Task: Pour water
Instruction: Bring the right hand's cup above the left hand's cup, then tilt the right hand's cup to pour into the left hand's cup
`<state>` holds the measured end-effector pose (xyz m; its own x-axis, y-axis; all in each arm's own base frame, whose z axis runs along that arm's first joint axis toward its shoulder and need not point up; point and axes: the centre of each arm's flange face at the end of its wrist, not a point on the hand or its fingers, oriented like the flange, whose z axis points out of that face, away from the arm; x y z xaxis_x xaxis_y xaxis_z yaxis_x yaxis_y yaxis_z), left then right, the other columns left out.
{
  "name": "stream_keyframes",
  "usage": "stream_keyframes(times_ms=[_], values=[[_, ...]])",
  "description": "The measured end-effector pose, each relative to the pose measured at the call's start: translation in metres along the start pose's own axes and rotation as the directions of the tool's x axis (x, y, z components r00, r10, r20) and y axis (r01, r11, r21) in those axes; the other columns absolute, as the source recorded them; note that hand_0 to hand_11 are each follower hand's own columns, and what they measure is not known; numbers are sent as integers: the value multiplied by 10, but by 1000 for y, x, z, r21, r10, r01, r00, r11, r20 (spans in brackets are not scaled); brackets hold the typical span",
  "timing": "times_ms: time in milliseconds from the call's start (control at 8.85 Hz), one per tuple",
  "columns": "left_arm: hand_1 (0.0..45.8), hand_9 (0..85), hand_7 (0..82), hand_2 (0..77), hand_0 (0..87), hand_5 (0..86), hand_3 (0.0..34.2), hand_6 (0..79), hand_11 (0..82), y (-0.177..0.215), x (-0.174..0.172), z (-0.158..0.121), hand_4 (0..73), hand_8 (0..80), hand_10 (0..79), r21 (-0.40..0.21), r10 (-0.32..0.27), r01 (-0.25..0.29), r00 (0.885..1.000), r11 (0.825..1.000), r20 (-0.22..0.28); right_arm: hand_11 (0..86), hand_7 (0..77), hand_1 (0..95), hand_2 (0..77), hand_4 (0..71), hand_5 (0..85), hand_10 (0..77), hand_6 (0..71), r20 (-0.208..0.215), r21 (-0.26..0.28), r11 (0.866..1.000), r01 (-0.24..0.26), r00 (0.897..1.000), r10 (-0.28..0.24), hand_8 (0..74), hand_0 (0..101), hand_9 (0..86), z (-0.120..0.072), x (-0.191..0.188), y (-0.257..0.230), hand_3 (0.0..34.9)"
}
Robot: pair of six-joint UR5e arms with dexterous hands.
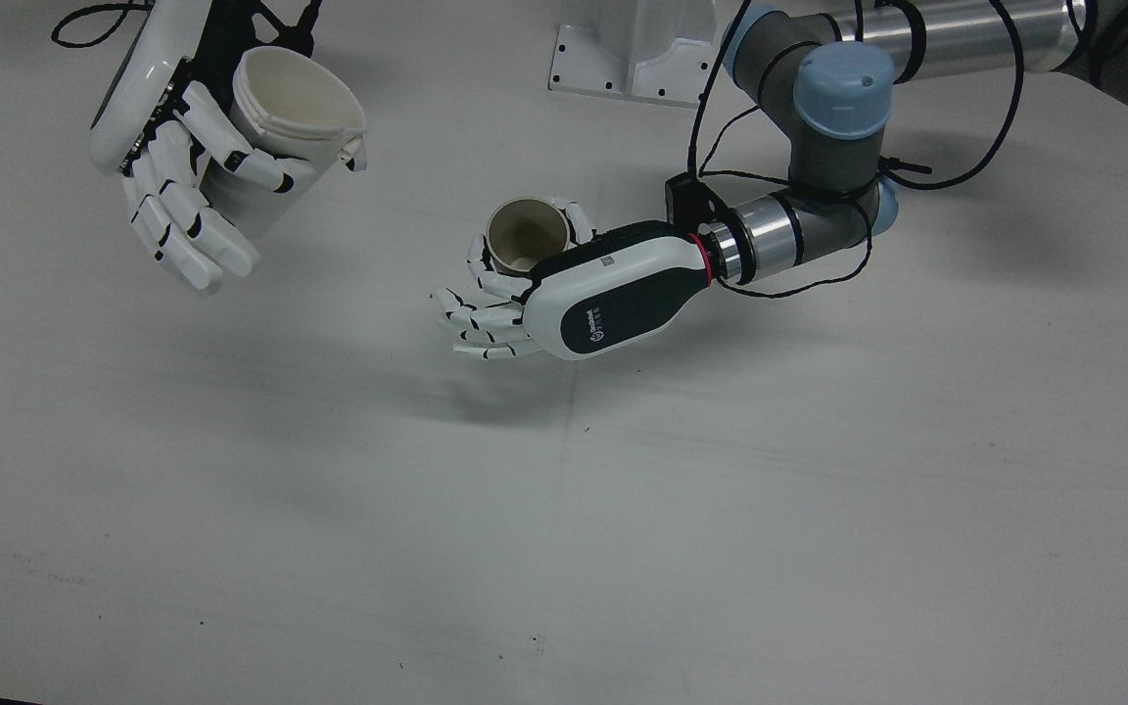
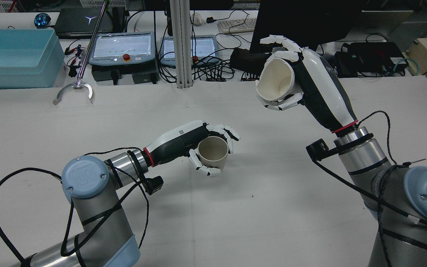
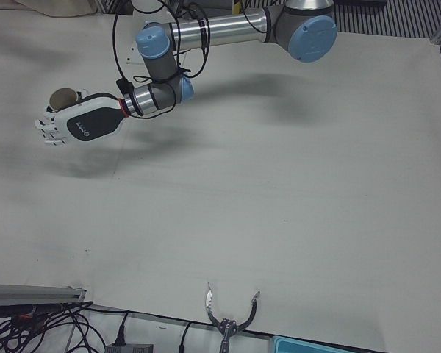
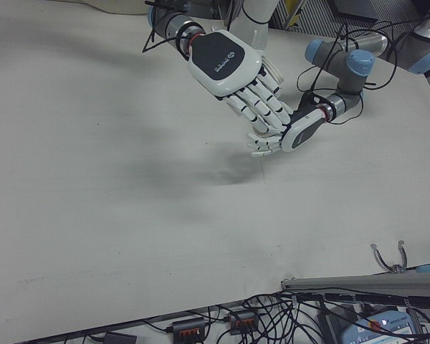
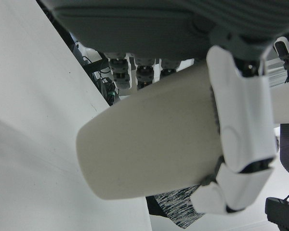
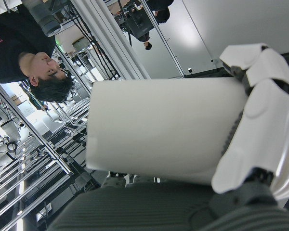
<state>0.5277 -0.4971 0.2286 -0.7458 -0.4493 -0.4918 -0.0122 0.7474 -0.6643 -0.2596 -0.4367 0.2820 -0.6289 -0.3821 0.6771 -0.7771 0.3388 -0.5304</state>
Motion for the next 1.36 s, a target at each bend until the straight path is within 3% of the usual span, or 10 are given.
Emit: stream_keyframes(times_ms=[226,452,565,1017,1355], values=[[136,224,333,376,572,376,2,175,142,2,3,2,502,153,82,-5,0,0,1000,1000,-5,240,240,125,393,469,540,153,164,-23,-34,995,92,995,-93,120,518,191,-9,7,17,0],[136,224,333,376,572,376,2,175,142,10,9,10,502,153,82,-17,1,-1,1000,1000,-15,240,240,125,393,469,535,153,175,-29,-77,982,171,984,-173,120,519,191,-13,11,26,0],[136,224,333,376,572,376,2,175,142,12,10,13,502,153,82,-20,1,-1,1000,1000,-18,240,229,136,371,436,556,153,175,-36,-92,975,202,978,-206,120,511,191,-15,14,28,0],[136,224,333,376,574,376,2,175,142,14,11,15,502,153,82,-22,2,-2,1000,1000,-19,240,229,142,365,431,562,164,175,-42,-114,956,272,960,-278,120,511,185,-17,17,34,0],[136,224,333,376,574,376,2,175,142,14,11,15,502,153,82,-23,2,-2,1000,1000,-19,240,218,142,365,425,562,164,175,-33,-114,953,279,958,-284,120,505,185,-14,15,38,0]])
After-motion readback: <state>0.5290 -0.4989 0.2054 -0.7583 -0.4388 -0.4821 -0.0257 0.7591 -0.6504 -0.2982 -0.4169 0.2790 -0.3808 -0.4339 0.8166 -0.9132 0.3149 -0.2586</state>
